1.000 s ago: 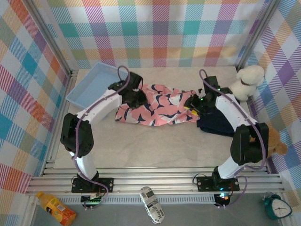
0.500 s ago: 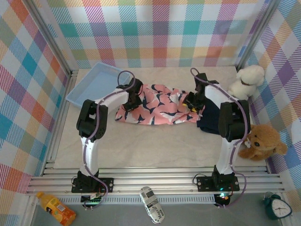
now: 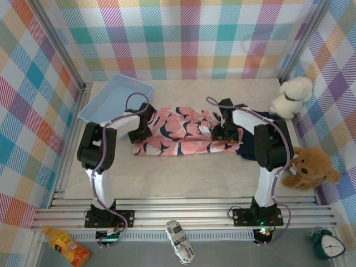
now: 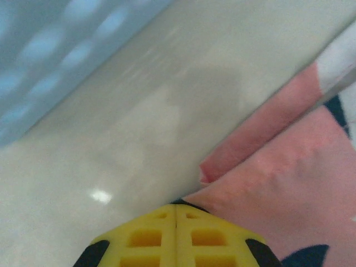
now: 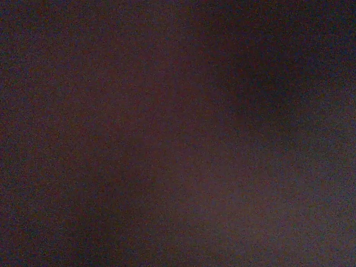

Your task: Fold and stack the mixed laundry pile

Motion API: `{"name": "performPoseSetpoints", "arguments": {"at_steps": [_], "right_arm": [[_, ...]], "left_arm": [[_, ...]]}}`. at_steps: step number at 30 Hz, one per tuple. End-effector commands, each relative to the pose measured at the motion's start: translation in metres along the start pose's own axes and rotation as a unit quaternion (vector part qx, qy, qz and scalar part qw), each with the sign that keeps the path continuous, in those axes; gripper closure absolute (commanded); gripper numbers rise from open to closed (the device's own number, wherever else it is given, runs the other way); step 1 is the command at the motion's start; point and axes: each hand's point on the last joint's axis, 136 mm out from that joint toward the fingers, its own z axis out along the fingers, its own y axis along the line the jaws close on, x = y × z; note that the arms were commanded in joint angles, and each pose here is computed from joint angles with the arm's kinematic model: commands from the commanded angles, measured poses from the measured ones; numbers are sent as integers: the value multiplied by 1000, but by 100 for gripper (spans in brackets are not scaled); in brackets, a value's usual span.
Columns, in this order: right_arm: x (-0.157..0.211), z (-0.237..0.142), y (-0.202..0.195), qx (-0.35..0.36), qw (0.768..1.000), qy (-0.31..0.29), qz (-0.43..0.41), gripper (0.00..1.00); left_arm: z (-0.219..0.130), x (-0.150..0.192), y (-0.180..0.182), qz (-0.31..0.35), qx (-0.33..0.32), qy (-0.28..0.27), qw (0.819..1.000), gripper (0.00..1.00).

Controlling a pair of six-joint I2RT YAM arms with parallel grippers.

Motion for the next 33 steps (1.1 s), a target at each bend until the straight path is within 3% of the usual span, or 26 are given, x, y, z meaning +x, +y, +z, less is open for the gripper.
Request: {"name": "performPoseSetpoints", "arguments": {"at_steps": [1,5,7,11,13,17,22,27,30,33], "right_arm": [[41,-11,6,8,999,26,-44,27],[83,-17,36,-43,997,39,-50,27],[100,-15,47,-56,995,42,-64,28],[104,-24,50,-75,996,28,-37,25],[93,-44,59,-95,995,6,-34,20],[59,-99,69,-135,988,-69,-28,5],[30,-130,37,-147,983,-109,32,1],[22,-108,-20,-110,978,-96,147,2],[26,-86,-23,-127,972,-71,185,4],[28,-67,-6,-176,961,-45,207,12]], "left_arm": [[-22,30,31,-5,-18,10,1000,96],[-54,53,40,-14,4,-1,1000,95],[-67,56,40,-22,20,-9,1000,88],[-91,33,29,-21,49,-44,998,32],[-98,17,16,-5,59,-59,997,23],[-95,-7,-20,6,108,-44,993,21],[-79,-14,-61,13,145,-6,989,24],[-58,1,-83,23,133,24,991,24],[-41,5,-83,10,108,34,994,25],[-32,6,-86,-2,101,37,994,35]]}}
